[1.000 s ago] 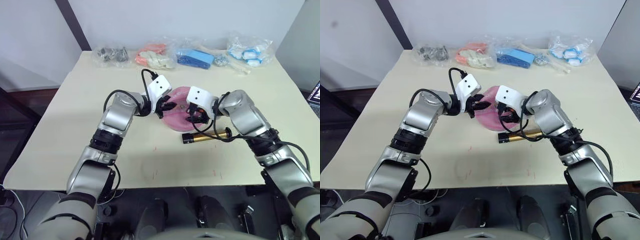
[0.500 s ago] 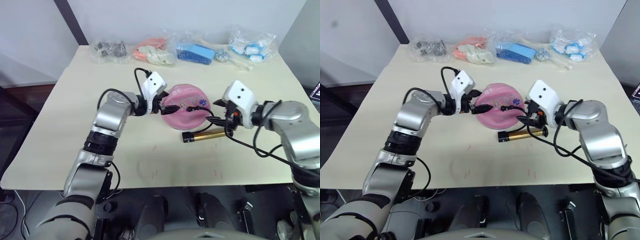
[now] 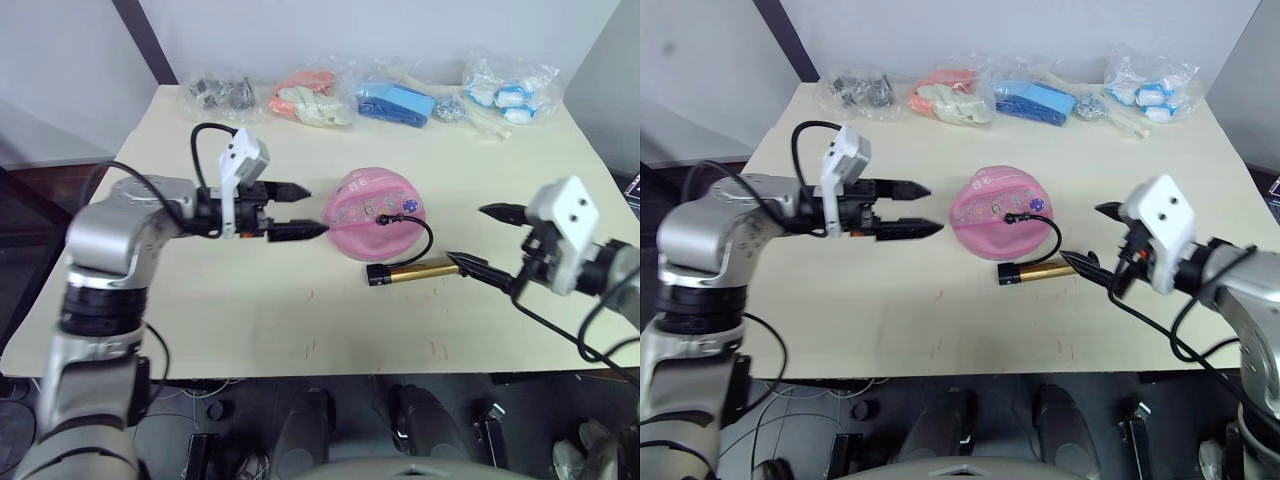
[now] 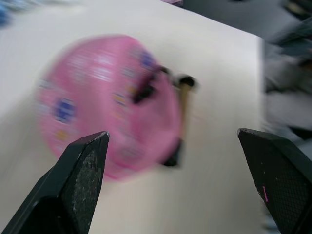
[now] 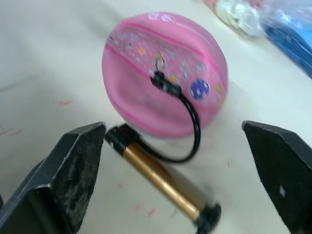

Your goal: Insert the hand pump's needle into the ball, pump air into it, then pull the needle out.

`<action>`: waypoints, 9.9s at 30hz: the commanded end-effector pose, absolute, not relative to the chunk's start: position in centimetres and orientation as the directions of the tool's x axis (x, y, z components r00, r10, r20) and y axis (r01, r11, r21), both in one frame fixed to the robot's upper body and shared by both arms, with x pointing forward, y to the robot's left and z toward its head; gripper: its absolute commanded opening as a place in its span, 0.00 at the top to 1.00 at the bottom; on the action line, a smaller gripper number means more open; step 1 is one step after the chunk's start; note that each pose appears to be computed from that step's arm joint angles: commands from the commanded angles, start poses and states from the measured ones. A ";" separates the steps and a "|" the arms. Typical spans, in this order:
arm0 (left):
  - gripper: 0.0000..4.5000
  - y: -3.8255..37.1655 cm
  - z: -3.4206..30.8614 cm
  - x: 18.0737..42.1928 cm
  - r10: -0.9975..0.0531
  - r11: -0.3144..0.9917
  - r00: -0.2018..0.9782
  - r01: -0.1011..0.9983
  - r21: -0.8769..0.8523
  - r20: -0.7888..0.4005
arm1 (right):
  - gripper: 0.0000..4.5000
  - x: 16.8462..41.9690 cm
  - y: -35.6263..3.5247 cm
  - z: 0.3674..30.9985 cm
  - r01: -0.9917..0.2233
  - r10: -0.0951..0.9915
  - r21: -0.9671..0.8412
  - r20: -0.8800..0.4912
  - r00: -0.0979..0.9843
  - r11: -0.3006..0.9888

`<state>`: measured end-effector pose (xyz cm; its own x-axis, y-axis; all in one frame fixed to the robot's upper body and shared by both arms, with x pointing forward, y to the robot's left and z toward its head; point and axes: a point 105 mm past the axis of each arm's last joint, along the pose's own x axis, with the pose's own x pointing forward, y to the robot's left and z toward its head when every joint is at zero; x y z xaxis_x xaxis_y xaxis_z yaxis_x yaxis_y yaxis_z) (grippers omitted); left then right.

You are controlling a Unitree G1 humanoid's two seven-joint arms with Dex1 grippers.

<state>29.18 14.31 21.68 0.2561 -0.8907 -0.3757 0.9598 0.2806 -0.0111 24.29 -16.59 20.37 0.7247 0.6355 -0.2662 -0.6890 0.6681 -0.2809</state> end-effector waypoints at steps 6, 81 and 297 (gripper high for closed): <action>0.00 9.8 20.0 27.6 -0.901 0.161 0.150 0.987 0.008 -0.407 | 0.02 20.2 -18.5 19.9 -0.637 0.581 -0.342 -0.261 0.771 0.691; 0.75 -11.4 7.6 34.1 -0.675 -0.039 0.225 0.940 0.338 -0.703 | 0.00 16.4 -20.0 16.3 -0.532 0.421 -0.228 -0.397 0.816 0.815; 0.76 -4.7 -0.6 30.9 -0.907 0.111 0.173 0.978 0.179 -0.385 | 0.54 26.4 -14.2 20.3 -0.640 0.639 0.012 -0.064 0.767 0.769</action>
<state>31.47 -5.71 1.51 0.1813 -0.9338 -0.3083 0.9707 0.1196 0.2084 26.64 -14.06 17.28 0.7519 0.6413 -0.1530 -0.6361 0.7666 0.0877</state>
